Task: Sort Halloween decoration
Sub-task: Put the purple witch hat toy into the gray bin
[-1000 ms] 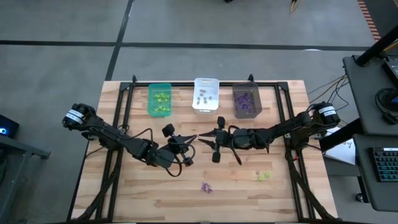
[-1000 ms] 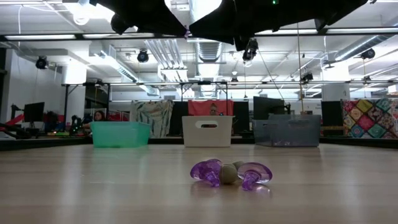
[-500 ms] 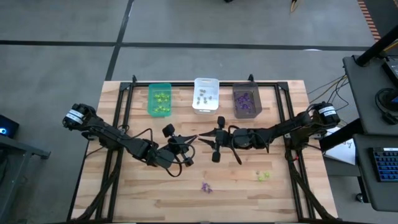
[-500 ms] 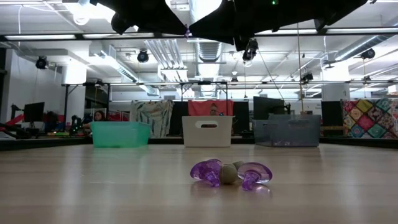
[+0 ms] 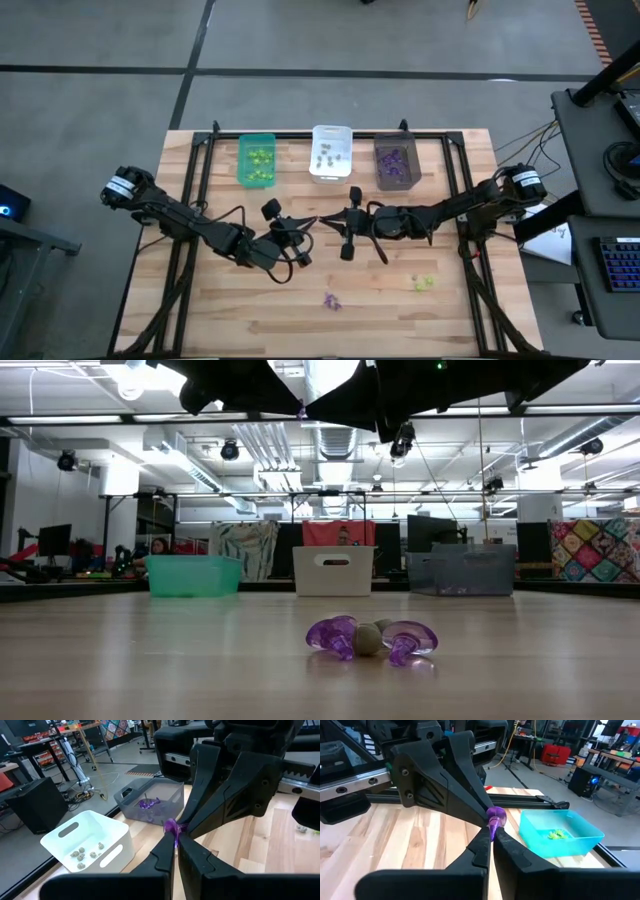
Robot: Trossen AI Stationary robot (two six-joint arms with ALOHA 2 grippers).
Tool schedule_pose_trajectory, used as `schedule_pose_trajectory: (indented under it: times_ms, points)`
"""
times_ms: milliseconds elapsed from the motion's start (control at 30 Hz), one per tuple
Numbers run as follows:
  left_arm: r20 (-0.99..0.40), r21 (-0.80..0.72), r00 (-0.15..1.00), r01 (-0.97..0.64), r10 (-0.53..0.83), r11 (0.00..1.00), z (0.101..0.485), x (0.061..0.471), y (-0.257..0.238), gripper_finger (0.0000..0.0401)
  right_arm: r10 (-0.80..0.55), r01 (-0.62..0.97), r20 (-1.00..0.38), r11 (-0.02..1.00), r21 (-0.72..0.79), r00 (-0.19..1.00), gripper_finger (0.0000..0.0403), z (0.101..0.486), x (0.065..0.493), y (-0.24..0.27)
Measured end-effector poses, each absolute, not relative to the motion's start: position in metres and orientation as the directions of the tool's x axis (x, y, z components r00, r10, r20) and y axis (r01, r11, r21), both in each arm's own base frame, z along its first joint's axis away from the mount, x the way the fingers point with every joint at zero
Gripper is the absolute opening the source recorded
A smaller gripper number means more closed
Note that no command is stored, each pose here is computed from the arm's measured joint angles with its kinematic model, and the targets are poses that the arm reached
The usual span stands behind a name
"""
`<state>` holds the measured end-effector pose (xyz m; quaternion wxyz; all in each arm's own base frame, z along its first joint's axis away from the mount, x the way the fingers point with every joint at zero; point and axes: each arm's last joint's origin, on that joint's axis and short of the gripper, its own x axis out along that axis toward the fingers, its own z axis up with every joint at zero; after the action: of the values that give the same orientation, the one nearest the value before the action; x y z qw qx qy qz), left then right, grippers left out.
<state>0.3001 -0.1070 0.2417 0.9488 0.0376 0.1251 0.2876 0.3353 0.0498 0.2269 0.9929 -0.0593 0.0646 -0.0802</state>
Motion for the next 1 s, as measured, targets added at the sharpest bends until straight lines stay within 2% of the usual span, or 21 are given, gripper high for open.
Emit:
schedule_pose_trajectory:
  times_ms: [167, 367, 467, 533, 633, 767, 900, 1000]
  points:
    - [-0.214, 0.138, 0.806, -0.534, 0.552, 0.834, 0.242, 0.3, -0.107, 0.0025, -0.166, 0.151, -0.126, 0.981, -0.123, 0.978, 0.0009, 0.226, 0.335, 0.05]
    - [-0.218, 0.151, 0.807, -0.527, 0.548, 0.836, 0.242, 0.3, -0.107, 0.0092, -0.171, 0.154, -0.139, 0.98, -0.123, 0.975, 0.0009, 0.232, 0.331, 0.048]
    - [-0.227, 0.2, 0.806, -0.512, 0.547, 0.836, 0.24, 0.299, -0.108, 0.0122, -0.197, 0.178, -0.217, 0.979, -0.102, 0.956, 0.0009, 0.238, 0.327, 0.039]
    - [-0.234, 0.218, 0.803, -0.506, 0.548, 0.834, 0.239, 0.299, -0.108, 0.0137, -0.273, 0.256, -0.3, 0.962, -0.094, 0.914, 0.0009, 0.246, 0.323, 0.028]
    - [-0.236, 0.219, 0.802, -0.506, 0.549, 0.834, 0.239, 0.299, -0.108, 0.0155, -0.449, 0.43, -0.472, 0.89, -0.155, 0.759, 0.0009, 0.259, 0.313, 0.003]
    - [-0.236, 0.21, 0.802, -0.509, 0.549, 0.835, 0.239, 0.299, -0.108, 0.0165, -0.592, 0.614, -0.679, 0.746, -0.259, 0.433, 0.0009, 0.274, 0.291, -0.043]
    - [-0.235, 0.201, 0.802, -0.512, 0.549, 0.835, 0.239, 0.299, -0.108, 0.0166, -0.57, 0.768, -0.804, 0.587, -0.257, 0.167, 0.0009, 0.281, 0.267, -0.096]
    - [-0.234, 0.2, 0.802, -0.512, 0.549, 0.835, 0.239, 0.299, -0.108, 0.0166, -0.465, 0.828, -0.878, 0.532, -0.178, 0.11, 0.0009, 0.275, 0.251, -0.132]
